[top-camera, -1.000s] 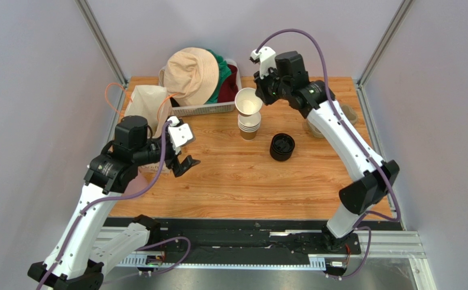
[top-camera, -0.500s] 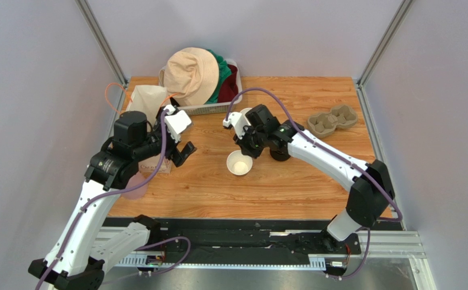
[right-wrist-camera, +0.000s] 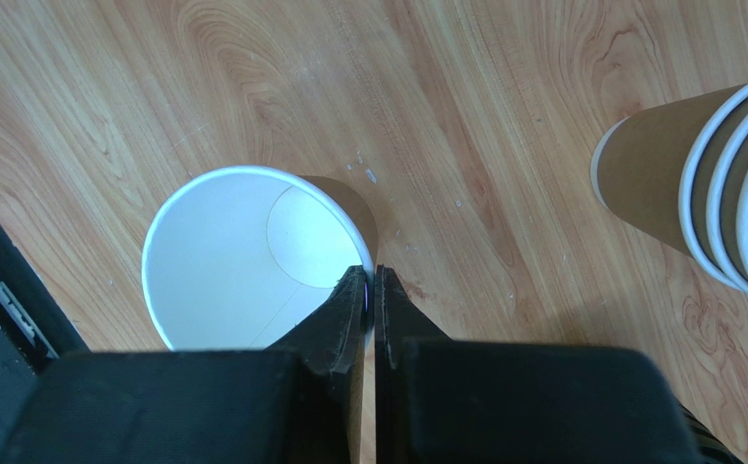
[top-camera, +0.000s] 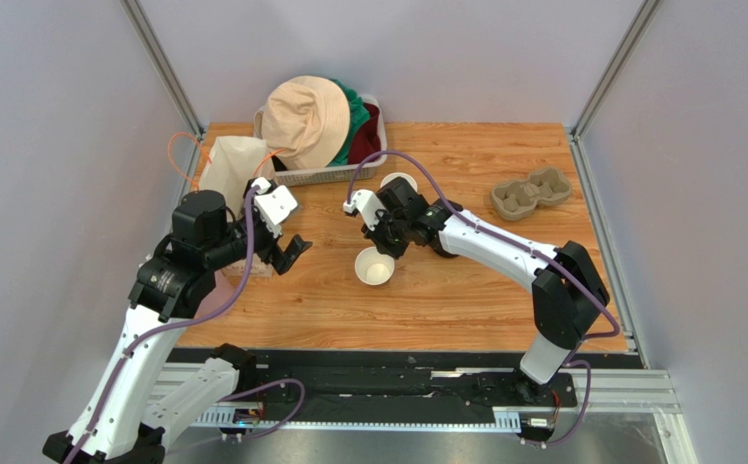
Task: Pack the takeout coffee
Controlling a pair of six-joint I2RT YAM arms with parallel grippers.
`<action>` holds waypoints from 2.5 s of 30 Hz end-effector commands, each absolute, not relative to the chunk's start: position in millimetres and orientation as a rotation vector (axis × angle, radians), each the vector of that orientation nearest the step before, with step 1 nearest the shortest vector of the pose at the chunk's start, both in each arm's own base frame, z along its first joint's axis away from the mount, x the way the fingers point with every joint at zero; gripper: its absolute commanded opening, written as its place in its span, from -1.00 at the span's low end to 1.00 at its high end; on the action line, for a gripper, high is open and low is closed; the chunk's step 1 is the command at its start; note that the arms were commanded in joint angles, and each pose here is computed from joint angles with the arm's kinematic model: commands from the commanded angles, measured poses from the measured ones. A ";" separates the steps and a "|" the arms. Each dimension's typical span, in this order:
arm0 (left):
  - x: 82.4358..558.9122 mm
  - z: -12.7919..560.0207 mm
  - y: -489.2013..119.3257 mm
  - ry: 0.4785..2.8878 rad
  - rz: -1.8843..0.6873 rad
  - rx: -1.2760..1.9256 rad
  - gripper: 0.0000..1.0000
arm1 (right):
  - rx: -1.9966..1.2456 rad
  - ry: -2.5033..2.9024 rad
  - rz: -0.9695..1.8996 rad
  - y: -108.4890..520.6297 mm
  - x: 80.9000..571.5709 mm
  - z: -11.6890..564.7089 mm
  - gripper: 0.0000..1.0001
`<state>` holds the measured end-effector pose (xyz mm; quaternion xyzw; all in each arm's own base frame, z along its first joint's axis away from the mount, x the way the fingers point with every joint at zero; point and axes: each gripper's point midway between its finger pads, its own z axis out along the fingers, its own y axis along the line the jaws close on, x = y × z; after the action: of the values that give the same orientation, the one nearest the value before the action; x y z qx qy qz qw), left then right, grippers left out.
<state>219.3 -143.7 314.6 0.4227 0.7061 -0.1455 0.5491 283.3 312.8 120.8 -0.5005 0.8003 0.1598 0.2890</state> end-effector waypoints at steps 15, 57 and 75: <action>215.5 325.7 -145.7 1.638 -0.403 0.962 0.97 | -1.335 2.068 0.356 313.2 297.5 129.5 -0.25; 210.6 319.3 -149.2 1.643 -0.465 0.986 0.98 | -1.143 2.276 0.184 177.6 318.2 117.4 0.21; 212.3 318.2 -150.0 1.648 -0.477 0.985 0.98 | -1.149 2.333 0.148 173.1 322.3 95.5 -0.07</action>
<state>211.8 -147.6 312.7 0.4162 0.7040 -0.1942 0.5417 317.8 170.8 97.4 -0.4312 0.8626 0.0538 0.2589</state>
